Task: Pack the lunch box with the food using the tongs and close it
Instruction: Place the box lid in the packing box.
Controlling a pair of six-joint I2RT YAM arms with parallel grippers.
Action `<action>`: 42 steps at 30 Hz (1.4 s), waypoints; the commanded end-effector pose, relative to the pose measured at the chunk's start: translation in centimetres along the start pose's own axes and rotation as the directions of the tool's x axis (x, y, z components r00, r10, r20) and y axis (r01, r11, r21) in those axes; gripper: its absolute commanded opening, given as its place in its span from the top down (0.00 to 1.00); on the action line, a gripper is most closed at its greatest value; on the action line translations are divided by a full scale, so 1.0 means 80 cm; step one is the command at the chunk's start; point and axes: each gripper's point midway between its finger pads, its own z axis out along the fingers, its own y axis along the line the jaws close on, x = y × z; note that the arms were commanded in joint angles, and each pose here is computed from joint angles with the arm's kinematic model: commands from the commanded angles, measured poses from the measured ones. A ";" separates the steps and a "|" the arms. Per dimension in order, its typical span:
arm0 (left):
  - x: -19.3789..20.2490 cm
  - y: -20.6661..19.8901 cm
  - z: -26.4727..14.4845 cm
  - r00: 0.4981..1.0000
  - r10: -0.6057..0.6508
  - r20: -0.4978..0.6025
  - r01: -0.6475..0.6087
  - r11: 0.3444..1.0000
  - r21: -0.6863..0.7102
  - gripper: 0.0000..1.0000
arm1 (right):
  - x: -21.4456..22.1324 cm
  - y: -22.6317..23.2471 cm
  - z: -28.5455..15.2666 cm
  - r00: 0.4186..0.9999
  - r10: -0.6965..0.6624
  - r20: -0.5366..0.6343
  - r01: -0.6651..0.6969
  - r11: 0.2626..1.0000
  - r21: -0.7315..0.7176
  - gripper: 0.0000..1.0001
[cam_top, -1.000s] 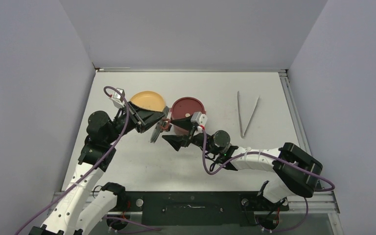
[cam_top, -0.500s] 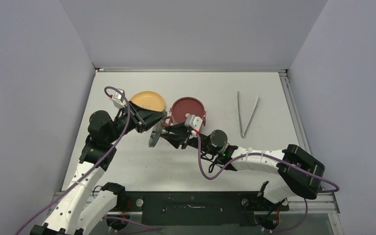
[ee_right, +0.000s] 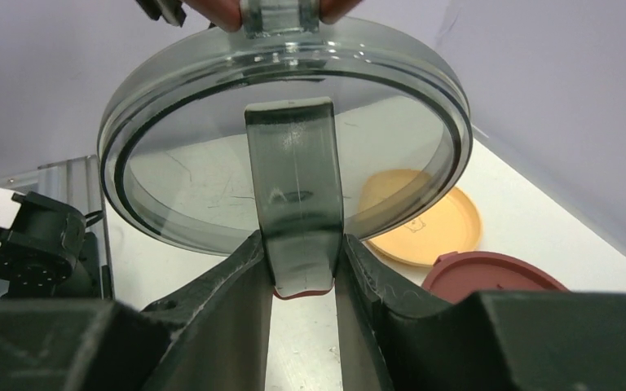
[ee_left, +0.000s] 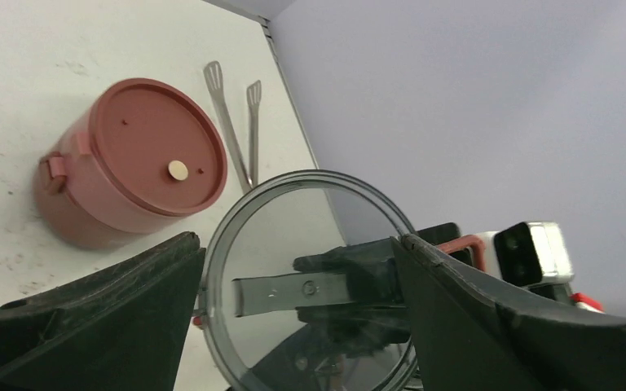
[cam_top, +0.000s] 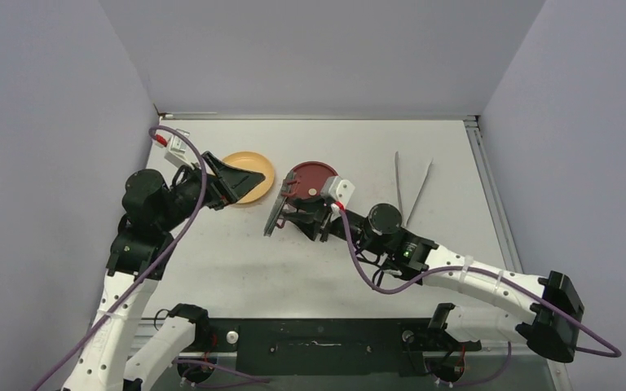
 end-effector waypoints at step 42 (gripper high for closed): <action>0.036 0.051 0.046 0.938 0.292 -0.187 -0.286 0.957 0.055 0.10 | -0.001 -0.189 -0.009 0.566 0.007 -0.824 0.291 0.934 0.208 0.95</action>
